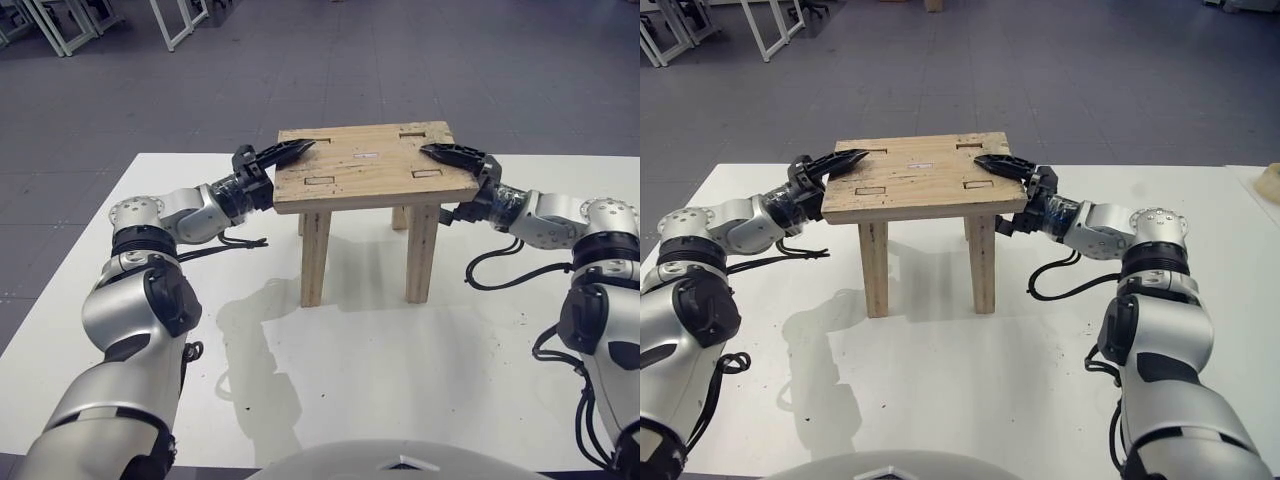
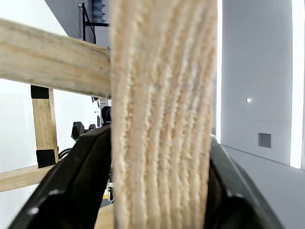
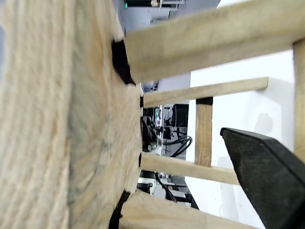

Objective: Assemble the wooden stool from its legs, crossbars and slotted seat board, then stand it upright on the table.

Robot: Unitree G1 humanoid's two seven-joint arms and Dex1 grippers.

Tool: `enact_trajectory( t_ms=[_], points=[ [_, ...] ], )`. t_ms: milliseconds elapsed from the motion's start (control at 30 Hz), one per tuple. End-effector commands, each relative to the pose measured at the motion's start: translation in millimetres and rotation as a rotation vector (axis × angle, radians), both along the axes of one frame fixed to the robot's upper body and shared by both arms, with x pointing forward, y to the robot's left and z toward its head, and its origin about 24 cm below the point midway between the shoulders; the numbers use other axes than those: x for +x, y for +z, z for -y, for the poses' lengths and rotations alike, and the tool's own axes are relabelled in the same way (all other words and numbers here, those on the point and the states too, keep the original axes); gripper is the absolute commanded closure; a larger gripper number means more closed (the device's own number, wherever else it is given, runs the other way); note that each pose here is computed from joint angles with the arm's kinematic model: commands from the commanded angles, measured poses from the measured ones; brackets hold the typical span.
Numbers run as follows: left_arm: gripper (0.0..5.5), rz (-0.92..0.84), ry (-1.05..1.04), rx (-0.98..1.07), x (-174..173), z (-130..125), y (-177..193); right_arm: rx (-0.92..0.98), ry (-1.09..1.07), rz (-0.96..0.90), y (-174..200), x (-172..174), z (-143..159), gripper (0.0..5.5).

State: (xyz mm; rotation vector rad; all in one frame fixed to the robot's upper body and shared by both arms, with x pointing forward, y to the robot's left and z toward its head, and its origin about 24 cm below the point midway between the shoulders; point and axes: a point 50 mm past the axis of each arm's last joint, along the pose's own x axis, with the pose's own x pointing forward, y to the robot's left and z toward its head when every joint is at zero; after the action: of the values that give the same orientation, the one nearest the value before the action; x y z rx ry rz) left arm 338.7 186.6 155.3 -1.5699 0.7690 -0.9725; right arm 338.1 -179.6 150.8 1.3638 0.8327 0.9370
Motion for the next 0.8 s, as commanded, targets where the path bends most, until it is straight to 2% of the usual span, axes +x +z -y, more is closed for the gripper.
enact_trajectory(
  t_ms=[33,133,267,500,567,667,800],
  points=[
    [2.4,0.063,-0.027,-0.015,2,3,16,0.016,0.026,0.09,16,4,-2,0.0],
    [1.88,0.086,-0.032,-0.019,0,-2,20,0.041,0.02,0.138,23,6,0,0.0],
    [1.88,0.126,-0.003,-0.01,-3,-15,27,0.076,-0.01,0.228,40,8,11,0.0],
    [1.88,0.114,0.057,0.032,-5,-33,23,0.036,-0.07,0.235,32,6,29,0.0],
    [1.88,0.097,0.08,0.059,-6,-38,19,-0.021,-0.109,0.275,34,8,37,0.0],
    [1.88,0.081,0.13,0.119,-10,-53,12,-0.162,-0.191,0.451,61,16,46,0.0],
    [1.88,0.114,0.232,0.287,-20,-84,11,-0.427,-0.34,0.736,101,32,28,0.0]
  ],
)
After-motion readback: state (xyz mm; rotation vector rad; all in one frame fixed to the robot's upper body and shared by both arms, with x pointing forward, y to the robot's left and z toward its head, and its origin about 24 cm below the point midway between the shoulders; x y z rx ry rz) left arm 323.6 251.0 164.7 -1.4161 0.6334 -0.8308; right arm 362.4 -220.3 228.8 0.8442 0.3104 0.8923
